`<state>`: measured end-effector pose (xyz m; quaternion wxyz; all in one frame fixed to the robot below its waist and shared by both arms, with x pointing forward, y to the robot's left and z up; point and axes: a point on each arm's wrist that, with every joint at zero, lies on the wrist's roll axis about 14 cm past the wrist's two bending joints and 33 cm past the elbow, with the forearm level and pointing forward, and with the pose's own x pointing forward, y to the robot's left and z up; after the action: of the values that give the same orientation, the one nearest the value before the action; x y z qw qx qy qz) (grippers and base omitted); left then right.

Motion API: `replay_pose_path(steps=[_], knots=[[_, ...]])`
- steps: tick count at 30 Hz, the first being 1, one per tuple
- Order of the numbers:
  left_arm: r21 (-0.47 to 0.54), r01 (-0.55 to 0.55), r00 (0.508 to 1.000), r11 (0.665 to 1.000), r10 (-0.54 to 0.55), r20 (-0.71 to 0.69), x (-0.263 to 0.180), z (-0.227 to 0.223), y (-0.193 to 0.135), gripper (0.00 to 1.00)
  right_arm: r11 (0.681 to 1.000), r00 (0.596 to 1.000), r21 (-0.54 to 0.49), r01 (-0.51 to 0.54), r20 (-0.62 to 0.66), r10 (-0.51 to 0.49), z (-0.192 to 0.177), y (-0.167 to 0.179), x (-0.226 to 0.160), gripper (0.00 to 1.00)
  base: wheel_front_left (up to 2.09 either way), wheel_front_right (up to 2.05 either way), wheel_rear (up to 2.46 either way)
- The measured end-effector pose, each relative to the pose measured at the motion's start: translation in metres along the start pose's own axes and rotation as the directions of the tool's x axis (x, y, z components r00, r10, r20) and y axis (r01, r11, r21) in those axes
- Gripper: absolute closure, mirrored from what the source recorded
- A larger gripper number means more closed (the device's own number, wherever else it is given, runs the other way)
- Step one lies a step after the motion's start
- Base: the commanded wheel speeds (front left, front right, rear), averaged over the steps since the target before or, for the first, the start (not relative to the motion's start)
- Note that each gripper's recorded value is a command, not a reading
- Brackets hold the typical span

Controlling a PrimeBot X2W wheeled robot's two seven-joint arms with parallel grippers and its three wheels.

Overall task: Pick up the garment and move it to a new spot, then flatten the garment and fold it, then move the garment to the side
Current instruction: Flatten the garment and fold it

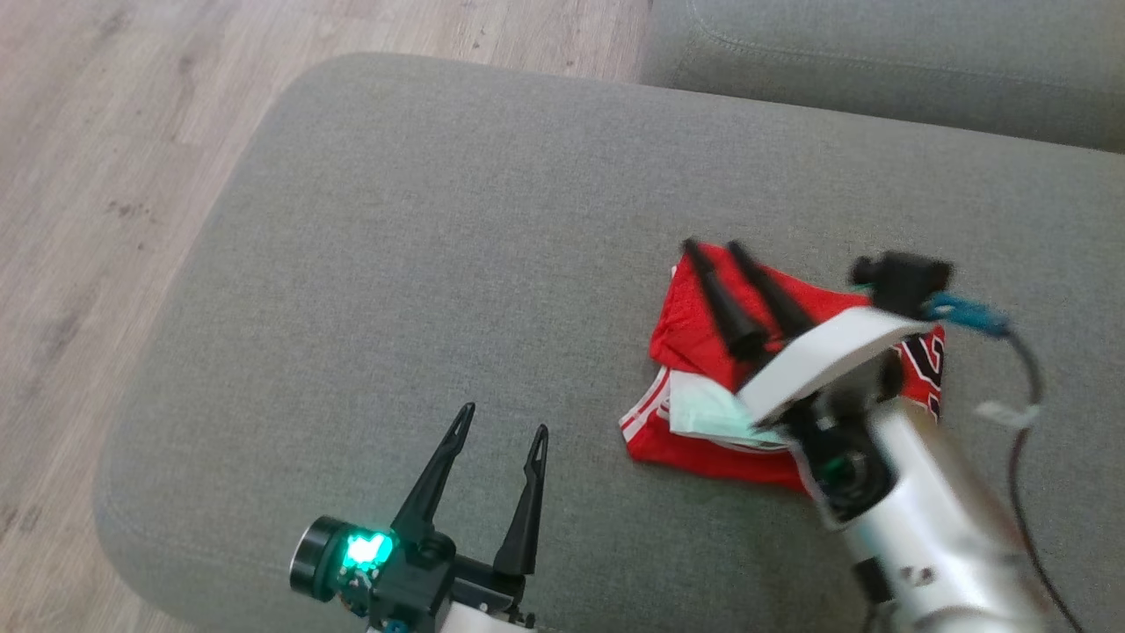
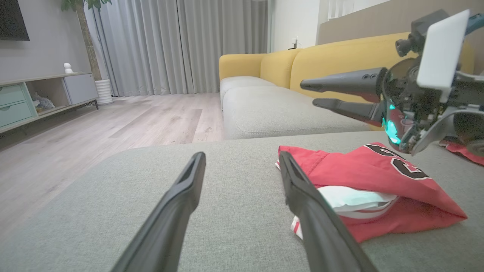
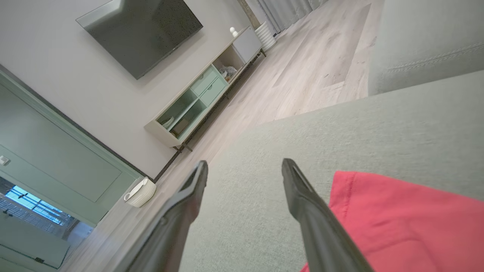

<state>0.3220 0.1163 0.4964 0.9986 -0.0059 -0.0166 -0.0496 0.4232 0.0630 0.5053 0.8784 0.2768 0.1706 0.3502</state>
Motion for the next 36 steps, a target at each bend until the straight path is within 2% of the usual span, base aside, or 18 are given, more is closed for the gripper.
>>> replay_pose_path(steps=[2,5,8,9,10,11,13,18,27,30,32,36], knots=[[0.005,0.000,1.000,1.000,0.000,0.008,0.000,0.002,0.000,0.00,0.999,0.999,-0.011,0.038,0.026,-0.038,0.015,-0.015,-0.006,0.00,0.00,0.00,0.00],[0.005,-0.004,1.000,1.000,0.004,0.016,0.000,0.004,0.001,0.00,0.987,0.989,-0.058,0.147,0.023,-0.146,0.037,-0.062,-0.028,0.00,0.00,0.00,0.00],[0.011,-0.006,1.000,1.000,0.006,0.024,0.001,0.007,0.004,0.00,0.973,0.972,-0.025,0.230,-0.039,-0.231,0.039,-0.099,-0.054,0.00,0.00,0.00,0.00],[0.011,-0.006,1.000,1.000,0.006,0.024,0.001,0.007,0.004,0.00,0.973,0.972,-0.025,0.230,-0.039,-0.231,0.039,-0.099,-0.054,0.00,0.00,0.00,0.00],[0.011,-0.006,1.000,1.000,0.006,0.023,0.001,0.007,0.004,0.00,0.967,0.964,-0.023,0.254,-0.071,-0.255,0.034,-0.109,-0.062,0.59,0.00,0.00,0.00],[0.010,-0.006,1.000,1.000,0.005,0.022,0.001,0.006,0.003,0.00,0.962,0.958,-0.012,0.271,-0.093,-0.271,0.029,-0.116,-0.069,1.00,0.00,0.00,0.00],[0.009,-0.005,1.000,1.000,0.005,0.019,0.002,0.005,0.003,0.00,0.957,0.950,0.030,0.287,-0.133,-0.281,0.020,-0.123,-0.076,1.00,0.00,0.00,0.00],[0.001,-0.002,1.000,1.000,0.002,0.011,0.003,0.003,0.002,0.00,0.957,0.946,0.140,0.253,-0.243,-0.215,-0.003,-0.113,-0.073,1.00,0.00,0.00,0.00],[0.007,-0.018,1.000,1.000,0.018,0.009,0.005,0.003,0.006,0.00,0.964,0.878,0.132,0.231,-0.456,-0.147,-0.063,-0.101,-0.069,1.00,0.00,0.00,0.00],[0.008,-0.020,1.000,1.000,0.020,0.013,0.006,0.004,0.006,0.00,0.971,0.876,0.169,0.167,-0.478,-0.068,-0.071,-0.078,-0.063,1.00,0.00,0.00,0.00],[0.014,-0.012,1.000,1.000,0.012,0.022,0.007,0.007,0.004,0.00,0.976,0.873,0.206,0.070,-0.485,0.040,-0.074,-0.042,-0.060,1.00,0.00,0.00,0.00],[0.012,0.004,0.999,1.000,-0.004,0.039,0.006,0.011,0.000,0.00,0.965,0.853,0.260,-0.023,-0.499,0.155,-0.090,0.001,-0.074,1.00,0.00,0.00,0.00]])
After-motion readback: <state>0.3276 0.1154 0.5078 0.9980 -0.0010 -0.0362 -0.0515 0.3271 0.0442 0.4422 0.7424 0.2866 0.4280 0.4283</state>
